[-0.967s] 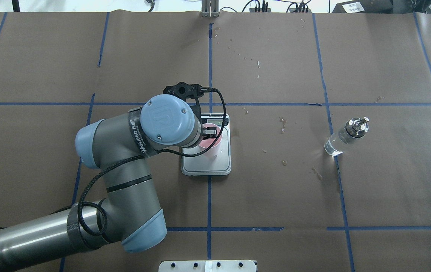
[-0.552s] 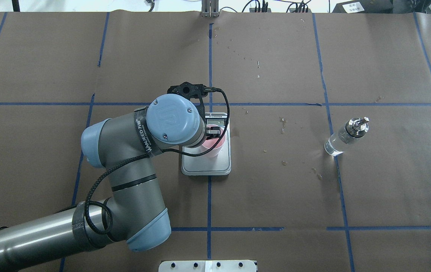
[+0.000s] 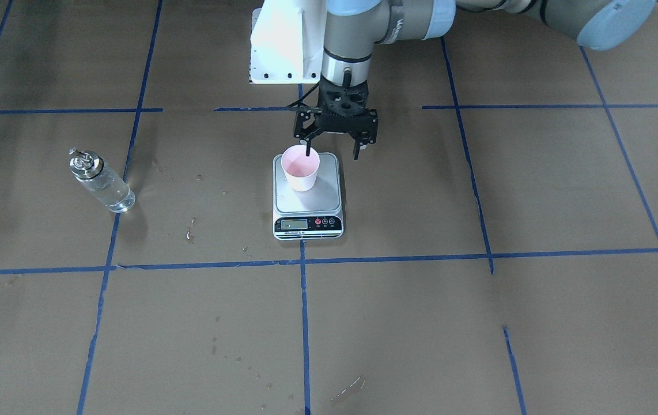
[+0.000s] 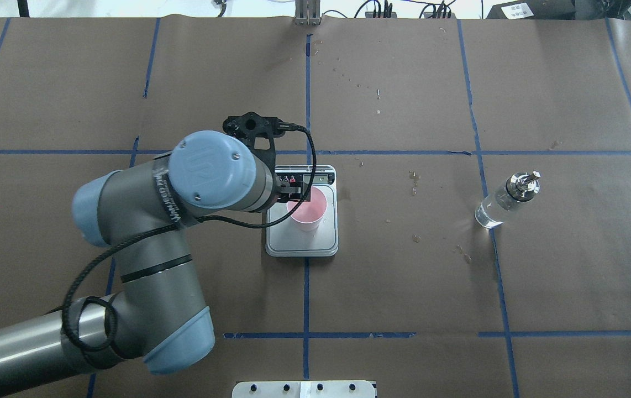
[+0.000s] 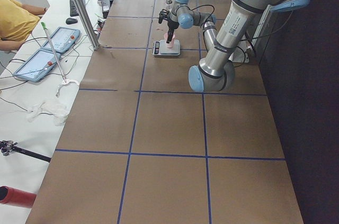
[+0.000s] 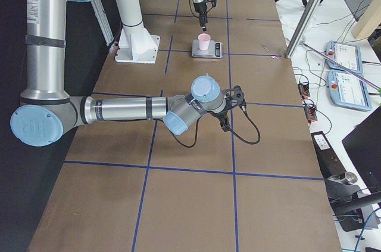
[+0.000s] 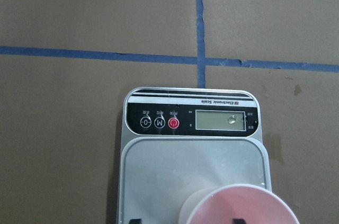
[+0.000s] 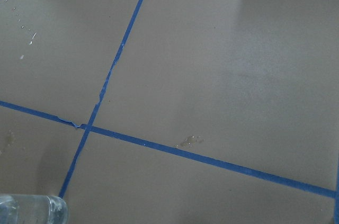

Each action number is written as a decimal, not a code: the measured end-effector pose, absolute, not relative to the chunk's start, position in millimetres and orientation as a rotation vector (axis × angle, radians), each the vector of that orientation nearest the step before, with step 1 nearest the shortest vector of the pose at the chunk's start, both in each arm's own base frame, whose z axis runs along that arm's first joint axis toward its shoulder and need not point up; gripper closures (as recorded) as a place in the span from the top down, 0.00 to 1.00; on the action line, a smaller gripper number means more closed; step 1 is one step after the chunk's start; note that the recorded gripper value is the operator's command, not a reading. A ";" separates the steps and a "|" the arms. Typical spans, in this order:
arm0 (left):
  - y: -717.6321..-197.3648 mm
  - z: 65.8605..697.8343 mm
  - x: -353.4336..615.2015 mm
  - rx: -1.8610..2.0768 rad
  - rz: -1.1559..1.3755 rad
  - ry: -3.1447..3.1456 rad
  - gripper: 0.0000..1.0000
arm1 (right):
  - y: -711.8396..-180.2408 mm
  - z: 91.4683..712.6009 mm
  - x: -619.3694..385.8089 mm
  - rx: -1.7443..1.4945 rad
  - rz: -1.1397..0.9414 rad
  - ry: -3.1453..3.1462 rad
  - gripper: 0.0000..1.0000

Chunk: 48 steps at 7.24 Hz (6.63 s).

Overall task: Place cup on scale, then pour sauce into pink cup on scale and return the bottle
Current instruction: 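Withdraw the left gripper away from the scale, then reach the right gripper to the glass sauce bottle and grasp it, then lift the sauce bottle with the right gripper toward the pink cup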

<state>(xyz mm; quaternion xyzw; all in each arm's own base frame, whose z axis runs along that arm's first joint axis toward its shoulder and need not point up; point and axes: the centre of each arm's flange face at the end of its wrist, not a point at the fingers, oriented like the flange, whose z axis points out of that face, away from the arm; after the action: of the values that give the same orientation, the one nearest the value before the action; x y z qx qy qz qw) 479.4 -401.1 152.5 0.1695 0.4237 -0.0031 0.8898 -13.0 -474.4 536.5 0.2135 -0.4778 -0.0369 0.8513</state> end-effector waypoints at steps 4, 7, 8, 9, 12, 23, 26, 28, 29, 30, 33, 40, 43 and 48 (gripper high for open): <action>-452.1 257.2 251.6 0.493 0.193 0.679 1.00 | -468.5 483.0 -59.8 0.408 0.002 -1.032 1.00; -515.1 381.4 47.5 0.458 0.319 0.494 1.00 | -435.6 381.6 -126.8 0.357 0.039 -0.938 1.00; -524.9 442.1 -33.8 0.412 0.343 0.468 1.00 | -423.2 359.4 -138.3 0.342 0.045 -0.920 1.00; -524.4 501.4 -95.1 0.360 0.344 0.510 1.00 | -411.6 344.4 -152.5 0.333 0.061 -0.916 1.00; -491.9 608.9 -153.6 0.293 0.352 0.626 1.00 | -364.4 329.0 -213.3 0.393 0.097 -0.870 1.00; -480.4 623.1 -85.4 0.250 0.368 0.740 1.00 | -321.0 470.0 -326.9 0.734 0.143 -0.818 1.00; -480.8 620.9 -84.9 0.254 0.372 0.739 1.00 | -329.8 480.7 -346.3 0.766 0.159 -0.795 1.00; -480.7 620.4 -84.6 0.255 0.373 0.739 1.00 | -333.6 486.0 -351.5 0.780 0.165 -0.778 1.00; -480.7 620.1 -84.5 0.255 0.374 0.739 1.00 | -335.0 488.9 -352.9 0.785 0.167 -0.769 1.00; -480.7 619.8 -84.5 0.256 0.374 0.739 1.00 | -335.9 490.4 -353.6 0.788 0.169 -0.764 0.86; -480.8 619.5 -84.2 0.256 0.375 0.739 1.00 | -338.1 489.5 -352.5 0.806 0.182 -0.761 0.00; -480.3 618.8 -84.2 0.256 0.376 0.737 1.00 | -347.7 427.2 -325.7 0.960 0.058 -0.737 0.00; -479.7 619.9 -84.2 0.258 0.383 0.737 1.00 | -378.4 398.5 -330.7 0.953 -0.018 -0.661 0.00; -479.6 620.1 -84.2 0.258 0.384 0.737 1.00 | -367.9 299.5 -442.8 1.023 -0.140 -0.330 0.00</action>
<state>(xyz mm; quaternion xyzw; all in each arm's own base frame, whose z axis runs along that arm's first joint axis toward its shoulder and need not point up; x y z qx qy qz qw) -84.2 -479.6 620.1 0.1248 0.3568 0.1862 0.9069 -442.8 -367.9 299.5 0.4866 -0.1568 -0.0665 0.8568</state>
